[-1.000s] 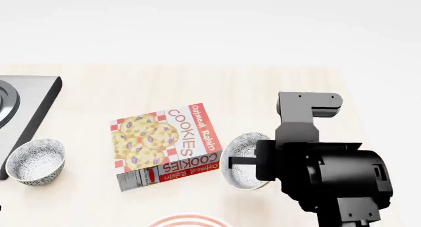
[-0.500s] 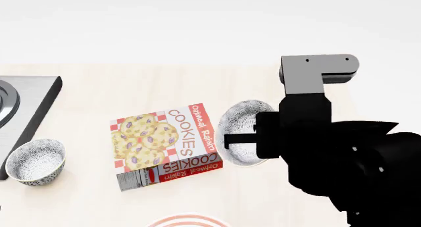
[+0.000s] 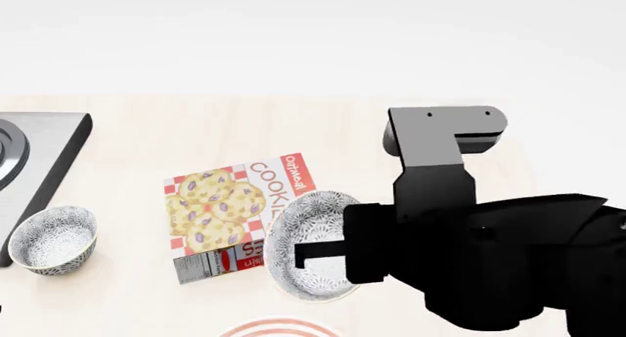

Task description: Pick the akita bowl next to the plate and place it on the plate.

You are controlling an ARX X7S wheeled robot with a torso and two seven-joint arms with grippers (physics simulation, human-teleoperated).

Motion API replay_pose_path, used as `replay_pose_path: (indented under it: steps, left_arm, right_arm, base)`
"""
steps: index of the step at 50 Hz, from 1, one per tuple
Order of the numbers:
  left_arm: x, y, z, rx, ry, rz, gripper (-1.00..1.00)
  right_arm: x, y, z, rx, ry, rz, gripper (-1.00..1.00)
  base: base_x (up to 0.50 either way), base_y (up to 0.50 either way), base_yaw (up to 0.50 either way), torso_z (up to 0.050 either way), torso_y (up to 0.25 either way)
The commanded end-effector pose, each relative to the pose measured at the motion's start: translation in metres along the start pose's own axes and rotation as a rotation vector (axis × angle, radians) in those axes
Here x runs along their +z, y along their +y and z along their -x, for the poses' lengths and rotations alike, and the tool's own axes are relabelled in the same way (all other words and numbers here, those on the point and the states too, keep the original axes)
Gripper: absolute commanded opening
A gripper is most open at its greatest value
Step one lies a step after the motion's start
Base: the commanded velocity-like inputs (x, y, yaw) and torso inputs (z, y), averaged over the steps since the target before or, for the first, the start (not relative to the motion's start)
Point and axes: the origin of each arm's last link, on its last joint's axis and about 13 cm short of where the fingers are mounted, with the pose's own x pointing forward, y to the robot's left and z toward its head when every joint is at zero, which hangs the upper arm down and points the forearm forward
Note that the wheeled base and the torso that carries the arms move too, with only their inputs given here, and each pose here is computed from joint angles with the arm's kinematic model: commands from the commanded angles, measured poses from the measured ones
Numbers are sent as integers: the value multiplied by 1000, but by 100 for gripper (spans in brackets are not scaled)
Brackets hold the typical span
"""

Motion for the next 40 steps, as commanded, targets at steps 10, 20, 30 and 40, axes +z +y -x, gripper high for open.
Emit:
replay_pose_path:
  steps: [10, 20, 30, 40]
  left_arm:
    - [1, 0, 1, 0, -1, -1, 100]
    - [0, 1, 0, 2, 0, 0, 100]
    - [-2, 1, -1, 2, 1, 0, 100]
    - [-1, 0, 0, 3, 1, 1, 100]
  right_arm:
    - [-30, 3, -3, 175, 90, -20, -100]
    - [-47, 4, -8, 221, 134, 2, -100]
    - [-57, 9, -15, 253, 160, 13, -100]
    - [-65, 8, -23, 287, 167, 0, -100]
  base:
    - [0, 0, 0, 0, 0]
    - [0, 0, 0, 0, 0]
    - [0, 0, 0, 0, 1]
    - [0, 0, 0, 0, 0]
